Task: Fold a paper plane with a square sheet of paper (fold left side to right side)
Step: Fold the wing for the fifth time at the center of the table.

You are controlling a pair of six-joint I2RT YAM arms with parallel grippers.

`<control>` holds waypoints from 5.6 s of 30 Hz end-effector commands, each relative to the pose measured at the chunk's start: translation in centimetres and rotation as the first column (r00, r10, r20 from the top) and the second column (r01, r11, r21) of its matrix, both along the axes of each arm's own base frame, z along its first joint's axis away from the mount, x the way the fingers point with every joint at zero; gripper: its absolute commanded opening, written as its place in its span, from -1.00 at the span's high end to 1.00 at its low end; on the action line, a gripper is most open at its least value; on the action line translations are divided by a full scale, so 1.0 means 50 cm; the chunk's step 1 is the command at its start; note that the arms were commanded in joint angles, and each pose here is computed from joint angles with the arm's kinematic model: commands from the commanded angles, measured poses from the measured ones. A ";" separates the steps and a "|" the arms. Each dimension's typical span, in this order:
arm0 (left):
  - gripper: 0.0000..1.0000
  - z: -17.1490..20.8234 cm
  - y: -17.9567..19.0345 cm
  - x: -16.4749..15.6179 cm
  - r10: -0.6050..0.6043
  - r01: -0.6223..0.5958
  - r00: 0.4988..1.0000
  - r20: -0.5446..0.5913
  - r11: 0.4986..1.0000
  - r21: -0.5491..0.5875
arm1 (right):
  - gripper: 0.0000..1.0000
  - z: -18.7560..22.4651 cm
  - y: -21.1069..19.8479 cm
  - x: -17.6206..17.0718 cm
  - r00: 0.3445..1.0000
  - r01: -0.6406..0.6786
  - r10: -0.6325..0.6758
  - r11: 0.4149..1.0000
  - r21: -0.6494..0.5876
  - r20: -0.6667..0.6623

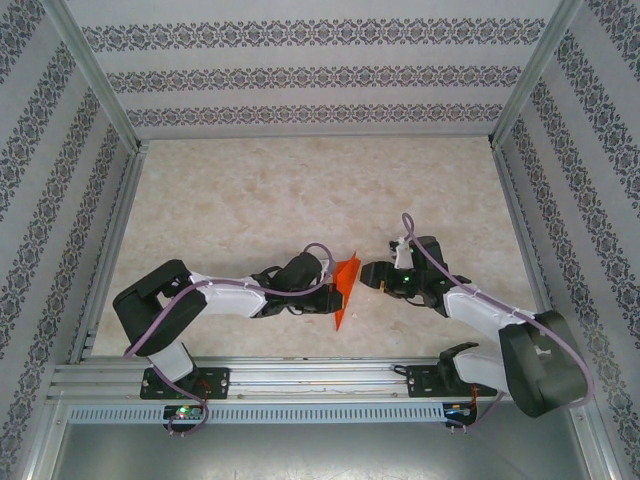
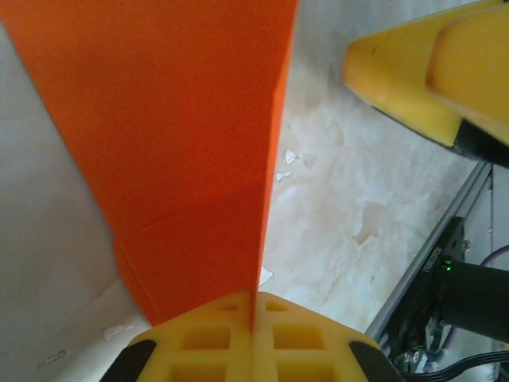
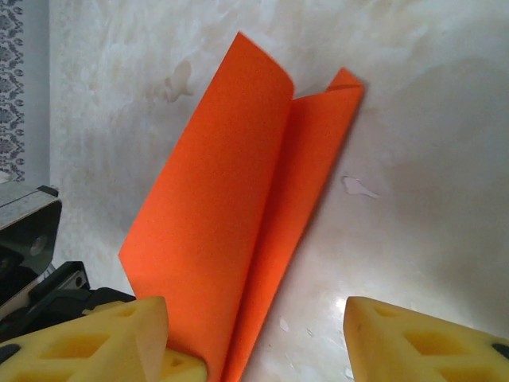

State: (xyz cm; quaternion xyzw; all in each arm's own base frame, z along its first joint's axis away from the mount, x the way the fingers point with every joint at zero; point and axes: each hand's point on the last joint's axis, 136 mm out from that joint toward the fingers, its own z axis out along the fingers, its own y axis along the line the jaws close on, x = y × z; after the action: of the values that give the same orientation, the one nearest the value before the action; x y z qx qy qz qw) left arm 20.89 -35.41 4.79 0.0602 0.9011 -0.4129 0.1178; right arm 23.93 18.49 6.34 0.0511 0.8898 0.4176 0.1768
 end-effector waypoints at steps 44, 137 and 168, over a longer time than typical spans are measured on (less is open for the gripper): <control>1.00 -0.003 -0.043 0.028 0.040 -0.070 0.992 -0.116 0.961 -0.266 | -0.01 -0.047 0.052 0.030 0.998 0.059 -0.058 0.998 0.018 -0.035; 0.93 -0.058 0.011 0.111 0.117 -0.125 0.988 -0.096 0.990 -0.073 | 0.19 -0.162 0.052 -0.003 0.976 0.001 -0.033 0.989 -0.145 -0.214; 1.00 -0.159 0.023 0.069 0.131 -0.110 0.968 -0.215 0.988 0.108 | 0.16 -0.087 0.016 0.027 0.985 0.089 -0.095 0.995 -0.049 -0.144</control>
State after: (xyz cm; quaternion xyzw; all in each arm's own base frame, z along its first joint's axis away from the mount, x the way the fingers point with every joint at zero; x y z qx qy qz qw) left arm 25.71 -35.56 1.94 -0.0226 0.8951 -0.4412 0.0609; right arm 25.62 20.23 2.83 0.1163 0.8998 0.4007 0.1279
